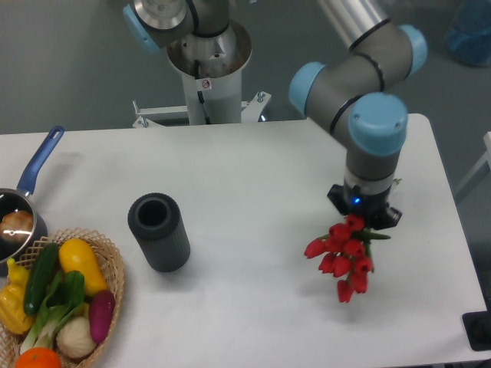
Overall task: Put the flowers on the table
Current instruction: 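Move the gripper holding the red tulips down toward the table surface, then lay the tulips flat on the table and open the gripper to release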
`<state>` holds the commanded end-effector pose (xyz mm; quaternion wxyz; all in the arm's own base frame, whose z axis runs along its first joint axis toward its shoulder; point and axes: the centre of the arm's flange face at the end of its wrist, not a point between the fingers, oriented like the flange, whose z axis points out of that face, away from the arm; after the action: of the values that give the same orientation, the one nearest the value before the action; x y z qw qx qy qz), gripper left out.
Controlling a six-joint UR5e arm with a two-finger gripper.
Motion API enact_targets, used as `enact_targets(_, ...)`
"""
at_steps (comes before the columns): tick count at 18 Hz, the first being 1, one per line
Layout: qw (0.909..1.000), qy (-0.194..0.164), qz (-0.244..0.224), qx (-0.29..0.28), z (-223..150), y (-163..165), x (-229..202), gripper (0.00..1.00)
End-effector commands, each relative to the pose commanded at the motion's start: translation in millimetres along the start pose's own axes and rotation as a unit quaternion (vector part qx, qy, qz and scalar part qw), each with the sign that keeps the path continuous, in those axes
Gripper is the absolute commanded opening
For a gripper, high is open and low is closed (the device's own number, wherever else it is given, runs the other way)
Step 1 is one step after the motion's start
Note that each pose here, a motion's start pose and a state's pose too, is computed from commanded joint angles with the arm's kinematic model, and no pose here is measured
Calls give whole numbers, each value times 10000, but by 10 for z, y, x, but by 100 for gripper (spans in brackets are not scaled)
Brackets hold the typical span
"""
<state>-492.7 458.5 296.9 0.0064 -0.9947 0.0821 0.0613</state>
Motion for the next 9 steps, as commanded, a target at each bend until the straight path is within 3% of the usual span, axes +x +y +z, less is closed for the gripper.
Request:
enact_targets(4,10000,64,63,22,45,-59,68,23)
enact_targets(5,9999,80,71,40,49,-59,80,33)
enact_targets(7,9997,115,101,164,46,-67,75,69)
enact_targets(9,9993,168,92,315,53,-82,73,93)
